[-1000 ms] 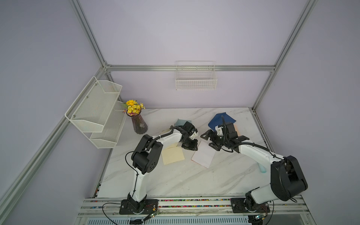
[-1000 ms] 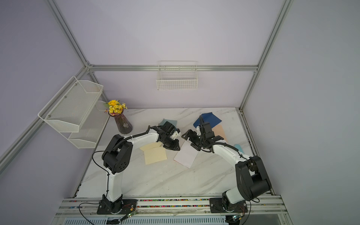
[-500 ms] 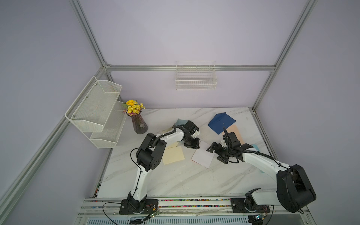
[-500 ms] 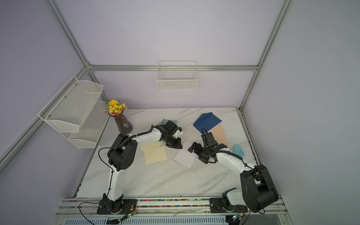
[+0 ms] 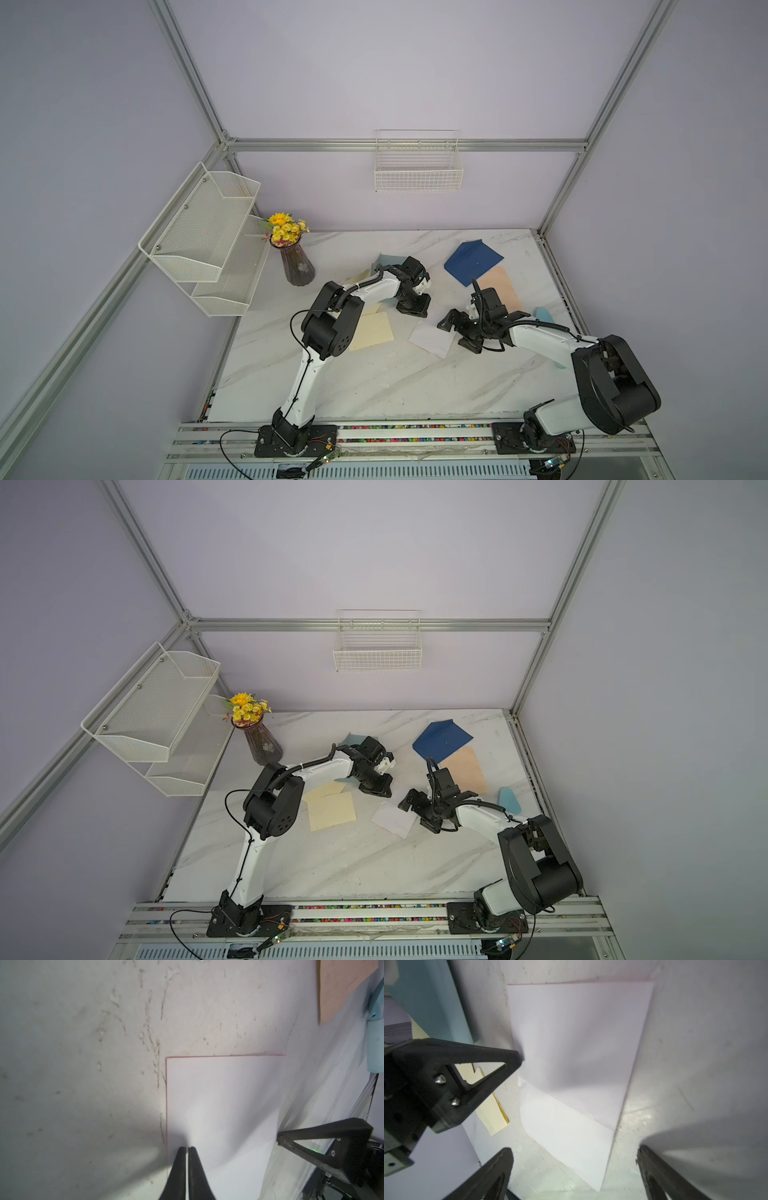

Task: Fold the letter paper in half and place it into the envelope
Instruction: Fold the letter paper at the center of the board.

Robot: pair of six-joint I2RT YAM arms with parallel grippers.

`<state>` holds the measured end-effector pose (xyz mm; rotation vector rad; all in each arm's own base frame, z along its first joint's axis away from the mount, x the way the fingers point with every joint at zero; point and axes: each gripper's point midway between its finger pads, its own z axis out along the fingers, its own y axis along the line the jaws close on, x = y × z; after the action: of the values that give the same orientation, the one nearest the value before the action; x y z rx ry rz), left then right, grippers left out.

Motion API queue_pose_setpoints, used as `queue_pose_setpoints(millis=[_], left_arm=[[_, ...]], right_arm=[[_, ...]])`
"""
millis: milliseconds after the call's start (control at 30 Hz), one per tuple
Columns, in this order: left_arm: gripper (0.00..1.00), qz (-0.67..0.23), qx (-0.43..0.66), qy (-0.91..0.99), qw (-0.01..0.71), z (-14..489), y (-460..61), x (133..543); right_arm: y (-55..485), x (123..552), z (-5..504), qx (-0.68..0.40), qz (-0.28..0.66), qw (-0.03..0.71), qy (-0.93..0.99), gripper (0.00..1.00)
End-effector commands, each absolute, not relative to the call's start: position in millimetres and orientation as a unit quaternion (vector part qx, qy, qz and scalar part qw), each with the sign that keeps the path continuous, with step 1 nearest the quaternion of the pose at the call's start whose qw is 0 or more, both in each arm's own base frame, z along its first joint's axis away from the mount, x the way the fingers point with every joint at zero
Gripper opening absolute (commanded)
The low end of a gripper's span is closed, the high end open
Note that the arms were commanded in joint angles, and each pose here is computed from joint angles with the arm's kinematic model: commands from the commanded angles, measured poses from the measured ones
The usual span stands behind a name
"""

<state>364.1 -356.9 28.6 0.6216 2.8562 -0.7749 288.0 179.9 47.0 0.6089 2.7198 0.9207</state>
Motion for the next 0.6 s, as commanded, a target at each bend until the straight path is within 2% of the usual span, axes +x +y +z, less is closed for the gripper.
queue_pose_setpoints(millis=[0,333,433,567], left_arm=[[0.08,-0.210,0.221,0.952,0.024,1,-345,350],[0.08,-0.198,0.233,0.952,0.004,-8,-341,344],[0.08,-0.193,0.235,0.952,0.003,-9,-339,343],[0.08,-0.192,0.237,0.952,0.008,-3,-336,344]], right_arm=[[182,284,25,0.202,0.311,0.091,0.924,0.97],[190,291,45,0.191,0.346,0.116,0.911,0.96],[190,288,49,0.193,0.350,0.113,0.910,0.85],[186,280,52,0.203,0.352,0.115,0.906,0.60]])
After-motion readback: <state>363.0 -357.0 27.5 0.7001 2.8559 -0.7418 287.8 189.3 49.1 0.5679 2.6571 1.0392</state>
